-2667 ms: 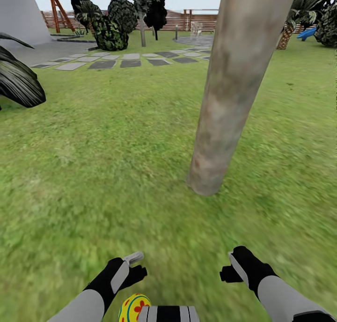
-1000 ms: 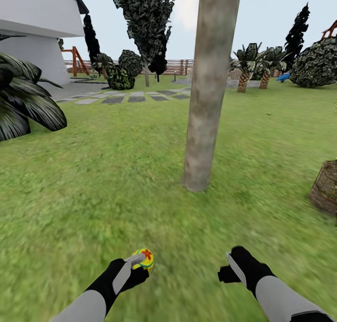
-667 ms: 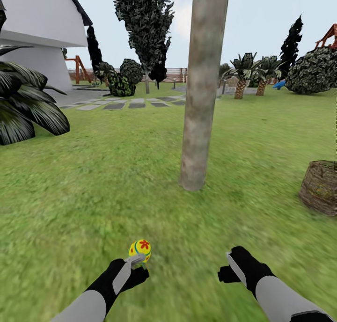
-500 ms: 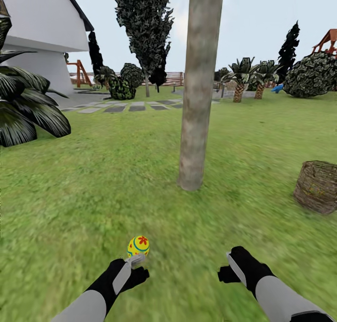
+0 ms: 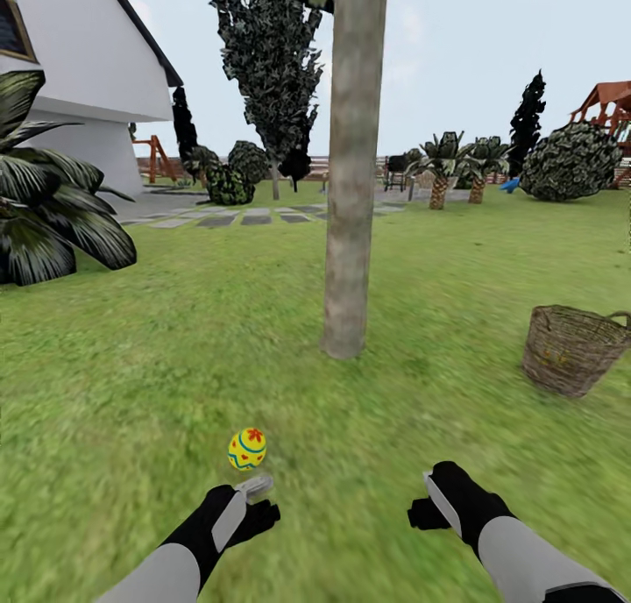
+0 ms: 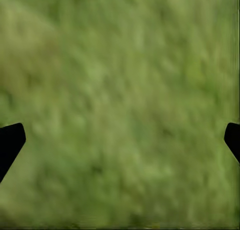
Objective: Take the three Easter eggs out of the wicker basket on the lawn in the garden, then place them on the lawn next to a single tree (choose any tree) so that all three eggs are next to the same tree and none are left in the basket.
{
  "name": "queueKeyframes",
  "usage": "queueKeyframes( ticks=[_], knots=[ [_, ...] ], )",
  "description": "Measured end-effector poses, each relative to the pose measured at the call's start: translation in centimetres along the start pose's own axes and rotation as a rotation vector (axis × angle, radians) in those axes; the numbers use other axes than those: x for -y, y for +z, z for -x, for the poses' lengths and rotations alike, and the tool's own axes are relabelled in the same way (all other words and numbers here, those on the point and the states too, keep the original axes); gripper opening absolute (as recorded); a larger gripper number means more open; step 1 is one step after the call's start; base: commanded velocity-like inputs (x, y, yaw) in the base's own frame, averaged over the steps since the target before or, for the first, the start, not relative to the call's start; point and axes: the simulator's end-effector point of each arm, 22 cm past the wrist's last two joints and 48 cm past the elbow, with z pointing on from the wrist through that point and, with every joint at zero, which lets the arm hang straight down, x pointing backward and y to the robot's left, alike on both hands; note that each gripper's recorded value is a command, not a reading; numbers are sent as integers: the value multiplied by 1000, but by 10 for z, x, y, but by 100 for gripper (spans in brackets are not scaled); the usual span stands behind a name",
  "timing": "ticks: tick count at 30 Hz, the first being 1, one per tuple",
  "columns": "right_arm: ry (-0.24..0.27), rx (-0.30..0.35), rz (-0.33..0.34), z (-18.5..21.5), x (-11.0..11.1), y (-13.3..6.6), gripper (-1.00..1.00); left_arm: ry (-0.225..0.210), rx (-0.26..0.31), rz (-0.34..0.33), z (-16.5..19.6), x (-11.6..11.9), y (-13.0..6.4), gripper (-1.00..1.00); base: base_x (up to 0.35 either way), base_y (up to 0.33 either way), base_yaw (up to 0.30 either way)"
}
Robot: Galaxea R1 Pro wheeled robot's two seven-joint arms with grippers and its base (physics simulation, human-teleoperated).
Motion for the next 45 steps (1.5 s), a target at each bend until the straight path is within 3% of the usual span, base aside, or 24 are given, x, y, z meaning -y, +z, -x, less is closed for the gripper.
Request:
queueKeyframes(
  ticks=[25,45],
  knots=[
    [17,103,-7,29,9,-47,100,22,77,-24,23,16,-38,100,-206,-261,0],
    [13,102,-7,50,14,-89,100,27,67,-32,40,37,-75,100,-12,-208,0]
  ],
)
